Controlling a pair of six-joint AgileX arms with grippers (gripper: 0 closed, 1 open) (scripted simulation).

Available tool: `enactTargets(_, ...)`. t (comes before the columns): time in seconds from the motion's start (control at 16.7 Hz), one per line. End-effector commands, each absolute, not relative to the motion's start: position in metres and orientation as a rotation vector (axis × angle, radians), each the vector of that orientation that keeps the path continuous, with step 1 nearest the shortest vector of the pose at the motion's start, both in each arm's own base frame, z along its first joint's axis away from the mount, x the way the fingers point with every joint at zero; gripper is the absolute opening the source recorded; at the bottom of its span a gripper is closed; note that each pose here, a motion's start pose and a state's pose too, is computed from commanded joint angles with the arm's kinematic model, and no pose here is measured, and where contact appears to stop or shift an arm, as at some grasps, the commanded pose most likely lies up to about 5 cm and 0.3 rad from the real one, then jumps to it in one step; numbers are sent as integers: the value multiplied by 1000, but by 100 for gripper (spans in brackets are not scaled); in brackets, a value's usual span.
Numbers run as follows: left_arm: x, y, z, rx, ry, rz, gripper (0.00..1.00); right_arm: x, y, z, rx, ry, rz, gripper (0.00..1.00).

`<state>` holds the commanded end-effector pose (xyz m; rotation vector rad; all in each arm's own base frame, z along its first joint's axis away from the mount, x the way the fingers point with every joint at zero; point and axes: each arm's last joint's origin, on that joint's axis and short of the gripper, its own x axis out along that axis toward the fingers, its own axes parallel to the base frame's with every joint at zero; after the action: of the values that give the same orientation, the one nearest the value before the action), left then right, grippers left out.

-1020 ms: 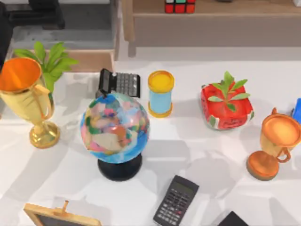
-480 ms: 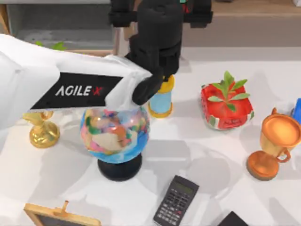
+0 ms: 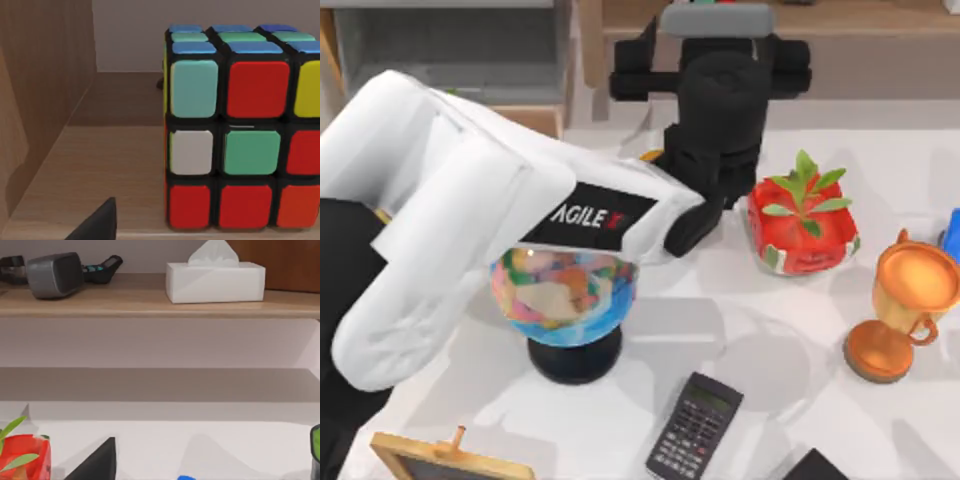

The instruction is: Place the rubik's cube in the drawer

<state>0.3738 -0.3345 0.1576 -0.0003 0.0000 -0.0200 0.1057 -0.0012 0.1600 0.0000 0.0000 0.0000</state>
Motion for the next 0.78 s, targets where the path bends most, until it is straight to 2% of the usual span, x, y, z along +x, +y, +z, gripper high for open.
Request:
enactTargets(0.42, 377, -339, 167, -1, 0, -22, 100, 106, -1, 160, 0, 0, 0, 100)
enactTargets(0.78, 412, -341, 170, -2, -1, -20, 100, 106, -1, 160, 0, 0, 0, 100)
